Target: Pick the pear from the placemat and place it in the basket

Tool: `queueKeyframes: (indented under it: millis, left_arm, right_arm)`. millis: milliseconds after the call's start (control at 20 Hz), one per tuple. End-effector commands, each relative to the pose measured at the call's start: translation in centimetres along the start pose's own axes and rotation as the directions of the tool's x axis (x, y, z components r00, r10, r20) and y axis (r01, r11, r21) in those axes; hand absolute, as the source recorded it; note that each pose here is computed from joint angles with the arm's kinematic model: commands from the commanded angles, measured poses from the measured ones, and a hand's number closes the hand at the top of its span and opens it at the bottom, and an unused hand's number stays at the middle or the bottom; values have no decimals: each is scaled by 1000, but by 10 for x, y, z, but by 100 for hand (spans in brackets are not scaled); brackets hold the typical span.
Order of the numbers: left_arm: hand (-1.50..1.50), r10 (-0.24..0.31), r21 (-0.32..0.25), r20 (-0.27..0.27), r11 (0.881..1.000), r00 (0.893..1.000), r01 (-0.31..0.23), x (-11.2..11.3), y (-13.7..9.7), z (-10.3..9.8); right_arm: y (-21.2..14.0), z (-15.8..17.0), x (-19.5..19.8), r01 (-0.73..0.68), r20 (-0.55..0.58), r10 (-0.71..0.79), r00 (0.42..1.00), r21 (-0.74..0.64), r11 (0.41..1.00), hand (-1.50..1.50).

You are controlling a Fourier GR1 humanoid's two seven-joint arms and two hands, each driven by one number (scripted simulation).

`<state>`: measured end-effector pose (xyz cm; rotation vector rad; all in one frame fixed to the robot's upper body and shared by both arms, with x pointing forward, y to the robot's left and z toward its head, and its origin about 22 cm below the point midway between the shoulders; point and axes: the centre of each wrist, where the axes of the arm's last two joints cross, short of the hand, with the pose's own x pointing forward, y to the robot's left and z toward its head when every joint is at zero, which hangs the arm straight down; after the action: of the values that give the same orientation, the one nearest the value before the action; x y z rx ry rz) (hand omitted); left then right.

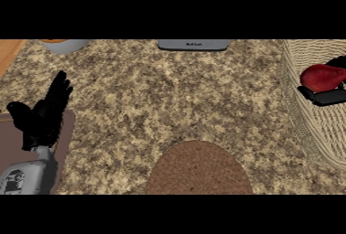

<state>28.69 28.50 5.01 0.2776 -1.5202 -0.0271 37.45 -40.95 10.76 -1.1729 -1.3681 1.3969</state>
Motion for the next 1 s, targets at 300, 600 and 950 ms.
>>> queueKeyframes:
  millis: [300,600,950]
  left_arm:
    - [0,-5,5,12,1000,1000,5,-7,6,7]
    - [0,-16,17,15,1000,1000,15,-18,2,-9]
    - [0,-11,1,7,1000,1000,11,5,10,-3]
  right_arm:
    - [28,2,0,37,-34,-35,999,68,997,150]
    - [27,4,-11,43,-133,-20,991,167,985,150]
    - [30,-3,-5,163,-198,-146,969,73,984,-150]
